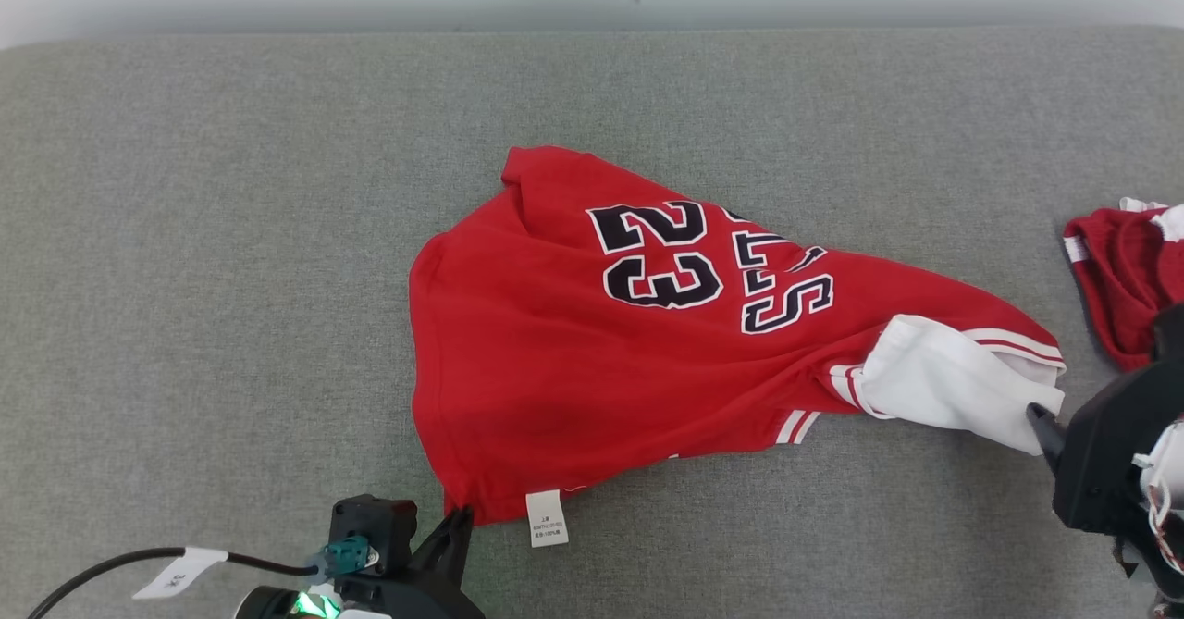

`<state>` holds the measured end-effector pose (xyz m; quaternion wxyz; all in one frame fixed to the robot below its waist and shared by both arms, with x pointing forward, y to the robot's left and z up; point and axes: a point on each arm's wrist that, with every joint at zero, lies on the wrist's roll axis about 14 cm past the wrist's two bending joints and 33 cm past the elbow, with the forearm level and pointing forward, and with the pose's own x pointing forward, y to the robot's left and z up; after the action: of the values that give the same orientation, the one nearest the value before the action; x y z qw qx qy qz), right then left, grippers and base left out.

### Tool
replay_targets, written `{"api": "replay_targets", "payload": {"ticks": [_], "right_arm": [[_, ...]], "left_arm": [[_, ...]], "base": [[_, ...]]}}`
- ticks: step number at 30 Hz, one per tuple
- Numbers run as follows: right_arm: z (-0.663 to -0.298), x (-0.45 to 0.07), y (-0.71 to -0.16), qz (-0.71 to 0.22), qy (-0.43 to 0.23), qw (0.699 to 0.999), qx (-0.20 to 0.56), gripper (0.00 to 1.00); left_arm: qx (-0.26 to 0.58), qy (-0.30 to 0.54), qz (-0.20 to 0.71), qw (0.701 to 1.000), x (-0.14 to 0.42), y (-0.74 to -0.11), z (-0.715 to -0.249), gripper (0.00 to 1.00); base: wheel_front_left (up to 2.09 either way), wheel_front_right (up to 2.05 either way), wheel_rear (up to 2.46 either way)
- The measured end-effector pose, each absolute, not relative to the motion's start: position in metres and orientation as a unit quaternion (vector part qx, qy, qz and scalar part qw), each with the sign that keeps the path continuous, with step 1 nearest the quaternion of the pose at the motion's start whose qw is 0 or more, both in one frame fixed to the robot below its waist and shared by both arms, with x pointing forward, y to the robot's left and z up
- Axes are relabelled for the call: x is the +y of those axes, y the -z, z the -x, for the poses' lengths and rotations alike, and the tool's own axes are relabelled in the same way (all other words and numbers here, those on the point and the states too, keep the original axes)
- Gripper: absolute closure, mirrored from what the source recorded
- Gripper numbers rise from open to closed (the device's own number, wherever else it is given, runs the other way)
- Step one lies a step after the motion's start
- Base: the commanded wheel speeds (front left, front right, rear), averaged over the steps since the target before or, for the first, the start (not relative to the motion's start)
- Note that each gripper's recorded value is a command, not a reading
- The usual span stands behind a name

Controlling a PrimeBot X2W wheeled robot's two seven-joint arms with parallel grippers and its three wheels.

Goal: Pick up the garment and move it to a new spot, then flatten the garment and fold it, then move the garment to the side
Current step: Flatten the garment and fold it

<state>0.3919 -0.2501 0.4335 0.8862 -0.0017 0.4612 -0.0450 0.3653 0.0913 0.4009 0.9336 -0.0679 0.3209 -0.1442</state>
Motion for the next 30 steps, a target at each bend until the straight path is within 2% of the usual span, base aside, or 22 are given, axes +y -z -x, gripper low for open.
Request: {"api": "replay_targets", "payload": {"ticks": [6,15,20,22,23,25,27,29,30], "right_arm": [[-0.396,-0.26,-0.444,-0.018,0.068,0.901,0.428,0.08],[-0.39,-0.256,-0.424,-0.034,0.07,0.888,0.454,0.11],[-0.4,-0.246,-0.406,-0.042,0.058,0.882,0.466,0.22],[-0.402,-0.242,-0.402,-0.043,0.053,0.88,0.471,0.33],[-0.403,-0.241,-0.4,-0.042,0.052,0.879,0.472,0.33],[-0.406,-0.239,-0.398,-0.042,0.049,0.878,0.473,0.49],[-0.407,-0.237,-0.396,-0.041,0.047,0.878,0.474,0.49],[-0.408,-0.236,-0.396,-0.04,0.046,0.879,0.473,0.55],[-0.409,-0.236,-0.396,-0.038,0.046,0.88,0.472,0.61]], "left_arm": [[0.325,0.143,0.067,0.932,0.093,-0.399,-0.365,1.0],[0.328,0.146,0.066,0.931,0.091,-0.396,-0.368,1.0],[0.331,0.146,0.065,0.93,0.092,-0.394,-0.37,1.0],[0.333,0.143,0.065,0.93,0.094,-0.393,-0.37,1.0],[0.333,0.142,0.065,0.93,0.095,-0.393,-0.37,1.0],[0.334,0.139,0.065,0.93,0.096,-0.392,-0.37,1.0],[0.335,0.138,0.065,0.93,0.097,-0.392,-0.37,1.0],[0.335,0.137,0.066,0.93,0.097,-0.392,-0.37,1.0],[0.335,0.137,0.066,0.93,0.097,-0.392,-0.37,1.0]], "base": [[0.0,0.0,0.0],[0.0,0.0,0.0],[0.0,0.0,0.0],[0.0,0.0,0.0],[0.0,0.0,0.0],[0.0,0.0,0.0],[0.0,0.0,0.0],[0.0,0.0,0.0],[0.0,0.0,0.0]]}}
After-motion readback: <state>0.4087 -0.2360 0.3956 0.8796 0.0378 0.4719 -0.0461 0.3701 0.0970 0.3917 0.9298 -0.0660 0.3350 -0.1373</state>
